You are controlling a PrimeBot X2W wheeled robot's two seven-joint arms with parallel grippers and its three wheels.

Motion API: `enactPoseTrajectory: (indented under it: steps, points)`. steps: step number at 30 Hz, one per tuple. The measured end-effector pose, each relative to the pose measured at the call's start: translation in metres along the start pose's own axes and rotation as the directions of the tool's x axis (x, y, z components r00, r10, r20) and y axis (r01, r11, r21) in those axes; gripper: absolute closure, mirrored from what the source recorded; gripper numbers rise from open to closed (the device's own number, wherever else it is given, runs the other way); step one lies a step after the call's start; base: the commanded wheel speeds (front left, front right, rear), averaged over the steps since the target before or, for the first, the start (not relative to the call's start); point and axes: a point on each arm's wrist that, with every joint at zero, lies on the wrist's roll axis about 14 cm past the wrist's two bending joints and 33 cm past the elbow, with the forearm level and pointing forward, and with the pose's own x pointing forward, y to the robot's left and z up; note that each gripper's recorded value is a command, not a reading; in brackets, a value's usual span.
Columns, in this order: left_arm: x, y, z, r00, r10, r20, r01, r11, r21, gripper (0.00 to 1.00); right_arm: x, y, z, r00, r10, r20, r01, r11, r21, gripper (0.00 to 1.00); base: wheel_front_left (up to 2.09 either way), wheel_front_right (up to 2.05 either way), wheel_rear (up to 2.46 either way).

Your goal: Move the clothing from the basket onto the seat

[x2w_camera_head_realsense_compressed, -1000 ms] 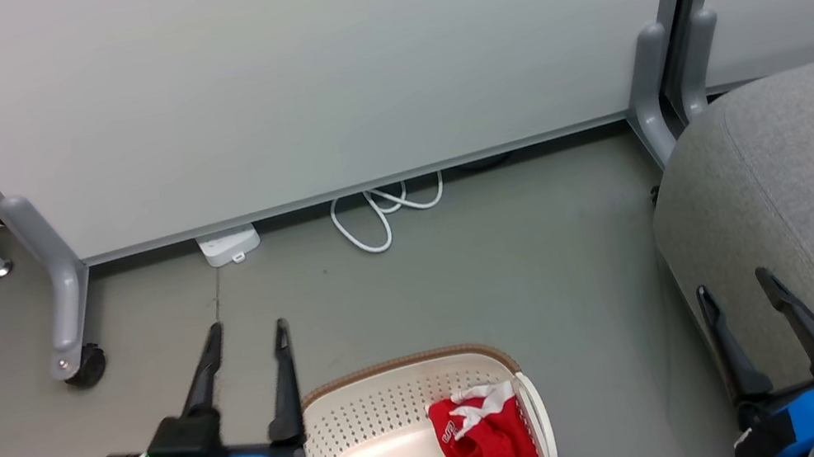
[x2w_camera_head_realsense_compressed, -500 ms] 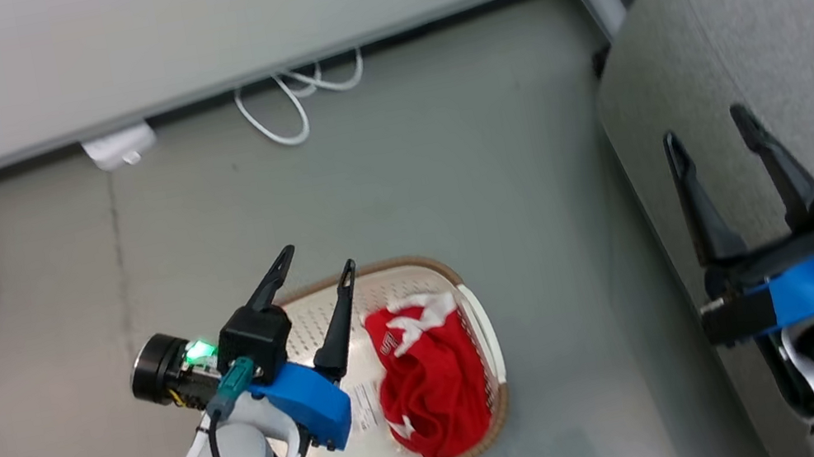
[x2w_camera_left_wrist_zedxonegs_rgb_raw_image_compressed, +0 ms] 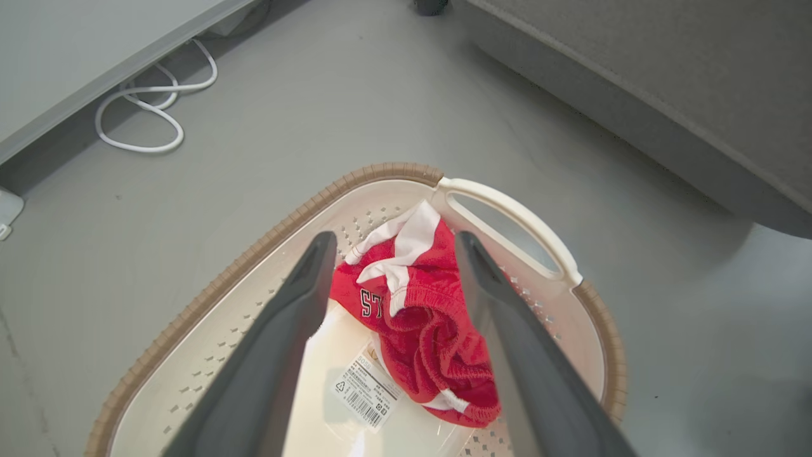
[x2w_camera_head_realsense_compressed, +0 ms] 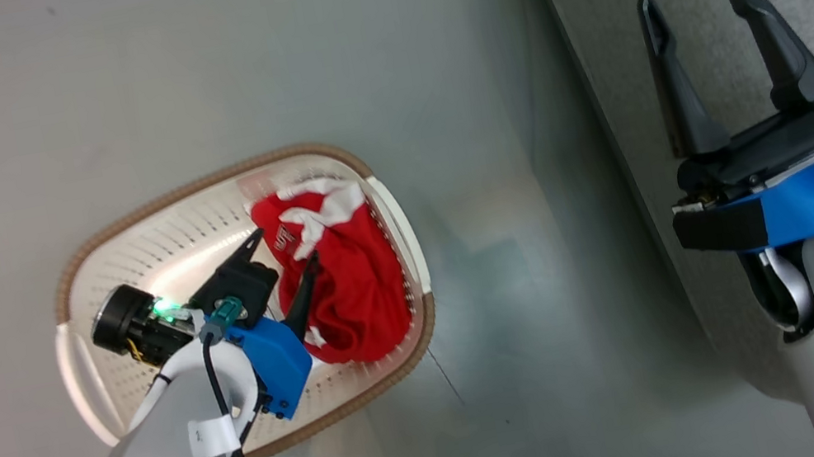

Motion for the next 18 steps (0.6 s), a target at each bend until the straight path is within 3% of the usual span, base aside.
enactPoseTrajectory:
  steps: [10, 18]
  points:
    - [0.041, -0.018, -0.082, 0.969, -0.141, -0.204, 0.14, 0.99, -0.019, 0.0, 0.015, -0.006, -0.058, 0.996, -0.005, -0.094, 0.002, 1.0, -0.026, 0.0, 0.0, 0.0, 0.0]
    - [0.059, -0.035, -0.119, 0.933, -0.229, -0.277, 0.228, 0.973, -0.036, 0.0, 0.015, -0.01, -0.09, 0.988, -0.011, -0.151, 0.004, 0.999, -0.047, 0.0, 0.0, 0.0, 0.0]
